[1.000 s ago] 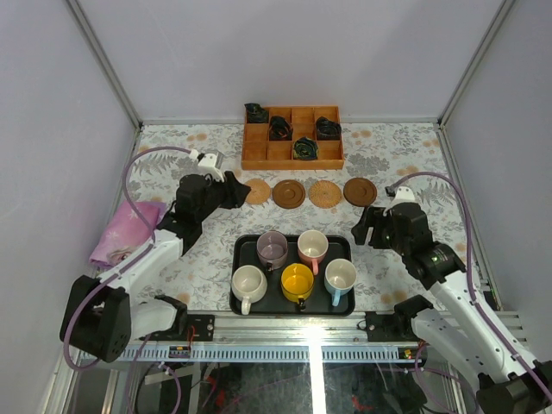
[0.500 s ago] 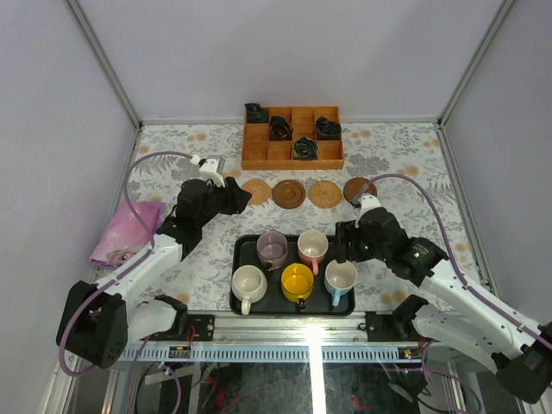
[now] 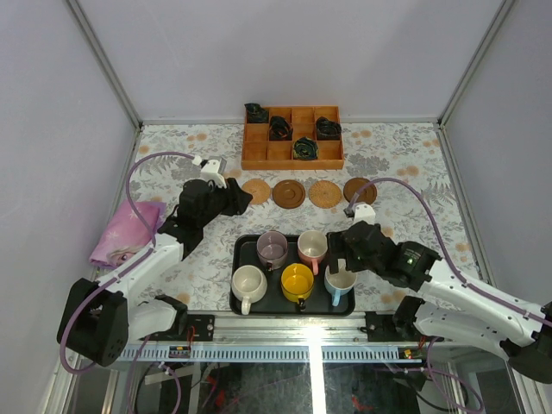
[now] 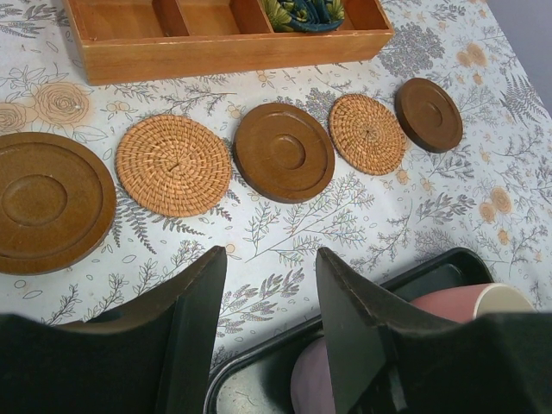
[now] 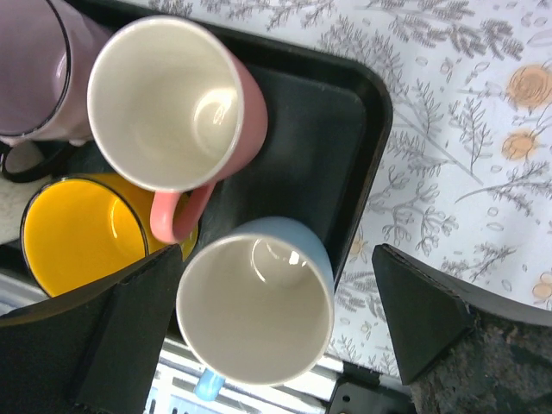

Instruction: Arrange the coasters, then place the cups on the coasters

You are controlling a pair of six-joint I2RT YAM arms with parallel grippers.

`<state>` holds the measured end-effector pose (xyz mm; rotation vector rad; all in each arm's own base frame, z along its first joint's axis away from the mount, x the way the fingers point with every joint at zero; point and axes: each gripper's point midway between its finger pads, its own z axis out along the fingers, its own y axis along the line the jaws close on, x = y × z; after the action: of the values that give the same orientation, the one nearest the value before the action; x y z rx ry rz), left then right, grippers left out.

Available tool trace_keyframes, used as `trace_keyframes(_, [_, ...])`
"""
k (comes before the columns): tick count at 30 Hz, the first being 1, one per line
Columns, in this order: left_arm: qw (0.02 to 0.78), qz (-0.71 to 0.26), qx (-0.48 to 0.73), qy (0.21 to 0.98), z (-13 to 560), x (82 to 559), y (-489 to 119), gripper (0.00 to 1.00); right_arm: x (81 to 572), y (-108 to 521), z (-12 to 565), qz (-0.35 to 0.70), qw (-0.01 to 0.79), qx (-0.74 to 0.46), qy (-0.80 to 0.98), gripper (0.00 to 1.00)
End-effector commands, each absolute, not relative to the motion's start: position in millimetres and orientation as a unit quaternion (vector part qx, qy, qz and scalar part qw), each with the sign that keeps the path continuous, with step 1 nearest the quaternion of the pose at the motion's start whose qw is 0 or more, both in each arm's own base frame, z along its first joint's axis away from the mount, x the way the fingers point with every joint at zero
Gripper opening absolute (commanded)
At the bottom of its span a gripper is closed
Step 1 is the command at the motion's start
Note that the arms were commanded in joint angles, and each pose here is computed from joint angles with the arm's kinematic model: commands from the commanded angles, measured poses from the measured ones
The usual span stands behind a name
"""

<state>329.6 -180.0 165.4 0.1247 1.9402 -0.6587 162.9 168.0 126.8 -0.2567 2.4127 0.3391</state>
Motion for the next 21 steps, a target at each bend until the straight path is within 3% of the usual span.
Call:
trace_keyframes(1, [0.513, -0.276, 0.057, 0.811, 161, 324, -182, 0.46, 151, 163, 133, 0.124, 0.337, -0.073, 0.93, 1.0])
trace_keyframes(21, [0.518, -0.281, 0.054, 0.806, 166, 319, -181, 0.46, 104, 153, 85, 0.047, 0.277, -0.066, 0.957, 0.99])
